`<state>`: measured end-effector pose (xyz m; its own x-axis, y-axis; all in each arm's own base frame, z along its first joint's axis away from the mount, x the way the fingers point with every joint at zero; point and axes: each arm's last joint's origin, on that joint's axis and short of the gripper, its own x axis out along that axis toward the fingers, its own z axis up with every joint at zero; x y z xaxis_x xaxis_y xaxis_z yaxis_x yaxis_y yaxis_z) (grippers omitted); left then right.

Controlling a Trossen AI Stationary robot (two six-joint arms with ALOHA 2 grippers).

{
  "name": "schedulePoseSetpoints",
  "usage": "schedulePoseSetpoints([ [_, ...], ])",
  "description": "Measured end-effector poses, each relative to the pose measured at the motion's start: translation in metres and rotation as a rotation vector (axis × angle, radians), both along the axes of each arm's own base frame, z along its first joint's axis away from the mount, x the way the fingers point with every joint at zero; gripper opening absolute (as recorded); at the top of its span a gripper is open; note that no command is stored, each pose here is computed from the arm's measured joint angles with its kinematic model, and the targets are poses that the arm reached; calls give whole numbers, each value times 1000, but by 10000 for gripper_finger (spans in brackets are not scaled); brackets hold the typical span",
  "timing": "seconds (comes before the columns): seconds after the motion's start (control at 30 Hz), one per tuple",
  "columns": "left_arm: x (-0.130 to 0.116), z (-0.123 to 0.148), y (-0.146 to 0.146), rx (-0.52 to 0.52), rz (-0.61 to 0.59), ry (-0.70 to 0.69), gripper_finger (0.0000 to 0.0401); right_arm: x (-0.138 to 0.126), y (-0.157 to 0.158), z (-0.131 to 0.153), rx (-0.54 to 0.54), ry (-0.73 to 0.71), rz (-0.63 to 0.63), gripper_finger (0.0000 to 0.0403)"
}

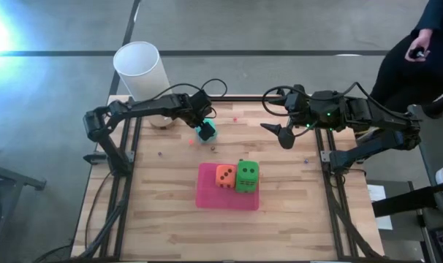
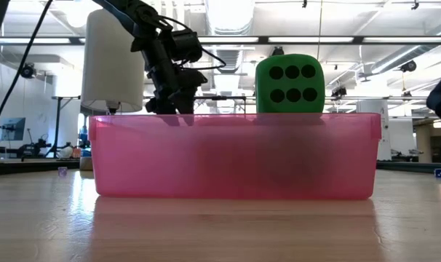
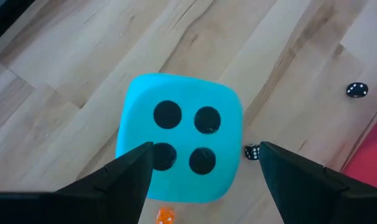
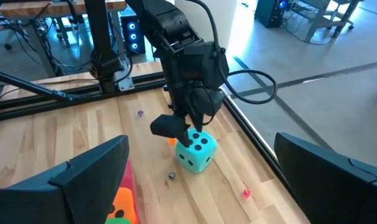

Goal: Pick & Place Dice
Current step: Put the large blue dice into the pink bin

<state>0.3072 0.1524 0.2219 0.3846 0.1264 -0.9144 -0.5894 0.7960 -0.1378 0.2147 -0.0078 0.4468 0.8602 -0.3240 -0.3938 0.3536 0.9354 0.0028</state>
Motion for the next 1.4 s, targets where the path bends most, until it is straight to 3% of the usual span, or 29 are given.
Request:
schedulePoseSetpoints([
  [0.47, -3, -1, -1, 4, -46, 43, 290, 0, 0, 0, 0, -1, 0, 400],
  [0.6, -4, -1, -1, 35, -80, 57, 314, 0, 0, 0, 2, -1, -1, 400],
  [0.83, -5, -1, 1, 105, -95, 95, 394, 0, 0, 0, 0, -1, -1, 400],
  [0.97, -5, -1, 1, 129, -162, 106, 392, 0, 0, 0, 0, -1, -1, 400],
  [1.4, 2, -7, 4, 137, -163, 79, 399, 0, 0, 0, 1, -1, -1, 400],
])
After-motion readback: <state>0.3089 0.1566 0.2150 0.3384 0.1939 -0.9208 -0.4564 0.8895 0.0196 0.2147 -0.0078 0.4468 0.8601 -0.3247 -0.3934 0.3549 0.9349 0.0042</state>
